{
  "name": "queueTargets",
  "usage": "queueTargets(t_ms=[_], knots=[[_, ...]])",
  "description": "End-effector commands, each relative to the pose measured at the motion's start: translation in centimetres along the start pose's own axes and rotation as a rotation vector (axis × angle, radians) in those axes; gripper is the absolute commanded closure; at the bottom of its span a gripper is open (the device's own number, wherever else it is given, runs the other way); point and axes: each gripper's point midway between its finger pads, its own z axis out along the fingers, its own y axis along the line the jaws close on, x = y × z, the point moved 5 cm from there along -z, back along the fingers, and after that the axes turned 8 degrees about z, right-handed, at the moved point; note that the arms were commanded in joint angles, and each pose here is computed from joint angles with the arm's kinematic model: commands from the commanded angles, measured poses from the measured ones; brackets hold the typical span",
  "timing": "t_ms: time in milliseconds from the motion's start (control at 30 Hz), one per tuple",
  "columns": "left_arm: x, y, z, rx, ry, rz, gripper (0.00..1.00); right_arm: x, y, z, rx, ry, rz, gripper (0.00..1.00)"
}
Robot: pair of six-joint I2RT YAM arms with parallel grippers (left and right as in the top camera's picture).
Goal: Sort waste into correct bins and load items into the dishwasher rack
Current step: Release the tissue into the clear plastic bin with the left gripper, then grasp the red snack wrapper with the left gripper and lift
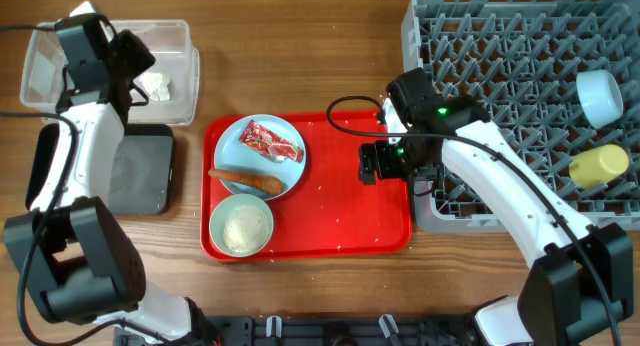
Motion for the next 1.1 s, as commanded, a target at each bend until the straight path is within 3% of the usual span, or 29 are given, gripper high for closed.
queueTargets(t_ms=[0,33,67,100,133,167,200,300,333,367,433,467,500,533,567,600,633,667,733,933,1067], knots=[[0.1,3.5,-0.9,-0.267,-0.022,-0.145,0.2,0.1,-0.2,0.3,0.017,0.009,0.014,0.06],[0.0,3.1,-0.8,-0.237,-0.019,-0.136,0.09,0.1,-0.2,0.3,0.018,0.011,0.018,0.06],[-0.1,1.1,-0.4,-0.064,0.006,-0.044,0.02,0.2,-0.2,0.3,0.019,0.011,0.022,0.06],[-0.1,-0.5,-0.3,0.091,0.021,0.059,0.03,0.1,-0.2,0.3,0.018,0.01,0.022,0.05],[-0.4,-0.2,-0.4,0.094,0.009,0.072,0.05,0.1,-0.2,0.3,0.017,0.009,0.021,0.06],[-0.6,2.4,-0.6,-0.095,-0.013,-0.103,0.0,0.1,-0.2,0.3,0.018,0.011,0.023,0.06],[-0.6,3.4,-0.9,-0.175,-0.024,-0.162,0.0,0.2,-0.2,0.3,0.02,0.014,0.024,0.06],[-0.7,-0.1,-0.7,0.097,-0.001,0.084,0.0,0.2,-0.2,0.3,0.02,0.013,0.024,0.06],[-0.9,-0.8,-0.9,0.167,-0.006,0.098,0.0,0.2,-0.2,0.3,0.019,0.013,0.024,0.06],[-1.3,-0.1,-0.8,0.138,-0.019,0.059,0.0,0.2,-0.2,0.3,0.02,0.014,0.024,0.06],[-0.2,6.4,-2.4,-0.406,-0.038,-0.277,0.0,0.2,-0.2,0.3,0.02,0.014,0.024,0.06],[-0.4,6.1,-2.3,-0.398,-0.038,-0.236,0.0,0.2,-0.2,0.3,0.02,0.014,0.024,0.06],[-0.7,3.8,-1.4,-0.212,-0.002,-0.092,0.0,0.2,-0.2,0.3,0.02,0.013,0.024,0.06],[-0.4,0.0,-1.2,0.114,0.041,0.137,0.0,0.2,-0.2,0.3,0.019,0.011,0.023,0.06],[-0.4,-1.5,-1.5,0.263,0.04,0.208,0.0,0.2,-0.2,0.3,0.018,0.011,0.023,0.06],[-1.1,0.2,-1.3,0.145,0.018,0.069,0.0,0.2,-0.2,0.3,0.018,0.011,0.023,0.06],[-1.1,3.4,-1.4,-0.124,-0.008,-0.147,0.0,0.1,-0.2,0.3,0.018,0.011,0.023,0.06],[-1.1,3.7,-1.6,-0.154,-0.012,-0.149,0.0,0.2,-0.2,0.3,0.019,0.012,0.024,0.06],[-0.7,1.6,-1.4,-0.032,0.024,-0.032,0.0,0.2,-0.2,0.3,0.02,0.014,0.022,0.06],[0.4,-2.6,-3.9,0.071,0.092,0.016,0.0,0.2,-0.2,0.3,0.019,0.011,0.022,0.05],[4.8,-8.2,-6.5,0.143,0.267,0.084,0.0,0.3,-0.3,0.3,0.021,0.018,0.023,0.01]])
